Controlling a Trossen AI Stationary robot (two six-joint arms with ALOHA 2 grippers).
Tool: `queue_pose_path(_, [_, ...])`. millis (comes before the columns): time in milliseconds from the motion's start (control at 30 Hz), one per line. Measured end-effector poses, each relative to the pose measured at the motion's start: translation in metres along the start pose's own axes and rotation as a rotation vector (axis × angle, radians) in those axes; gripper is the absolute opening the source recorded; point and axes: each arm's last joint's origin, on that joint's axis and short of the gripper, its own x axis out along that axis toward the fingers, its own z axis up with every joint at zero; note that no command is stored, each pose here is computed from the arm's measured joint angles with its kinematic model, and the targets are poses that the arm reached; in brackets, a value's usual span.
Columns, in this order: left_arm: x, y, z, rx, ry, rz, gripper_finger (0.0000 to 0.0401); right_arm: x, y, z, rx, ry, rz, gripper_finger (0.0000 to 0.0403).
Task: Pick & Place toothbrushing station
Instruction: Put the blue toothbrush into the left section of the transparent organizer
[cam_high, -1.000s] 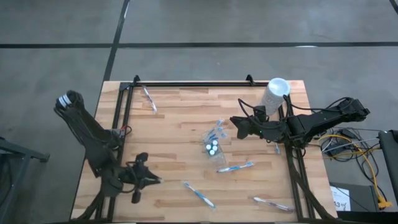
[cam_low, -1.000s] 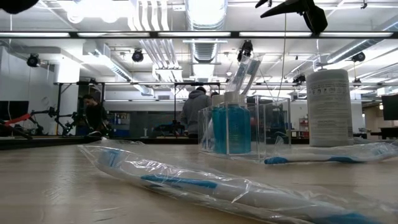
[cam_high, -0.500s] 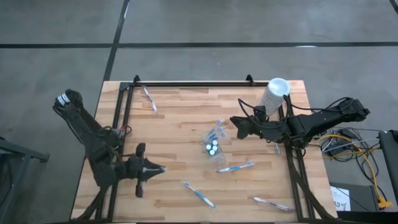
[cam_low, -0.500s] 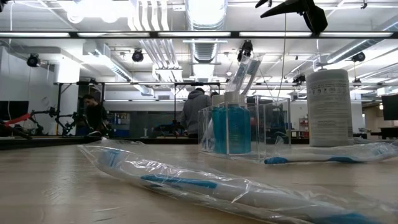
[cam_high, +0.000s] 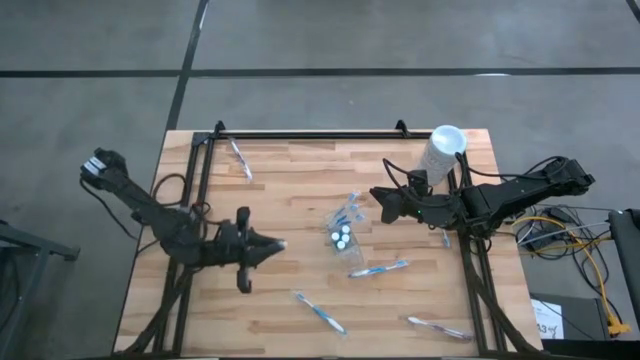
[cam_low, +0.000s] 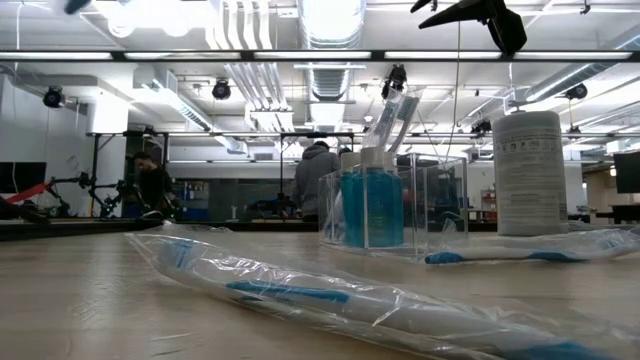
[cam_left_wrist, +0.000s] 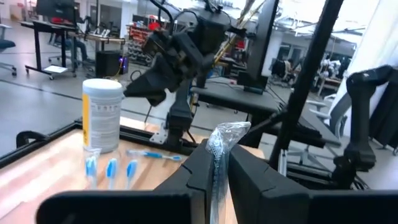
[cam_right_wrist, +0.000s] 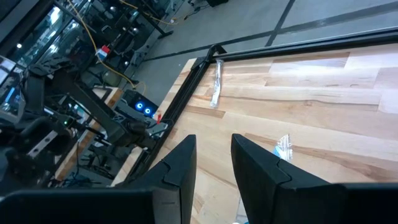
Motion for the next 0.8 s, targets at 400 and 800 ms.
queue_pose_path(400, [0.020,0.023,0.010,0.018,-0.061,0.069,0.0039,0.000,0.000,0.000,0.000,0.000,0.000,0.0098])
queue_pose_path(800, [0.042,0.058,0.019,0.085,-0.076,0.039,0.0039,0.000,0.000,0.000,-0.001,0.000,0.000,0.0098])
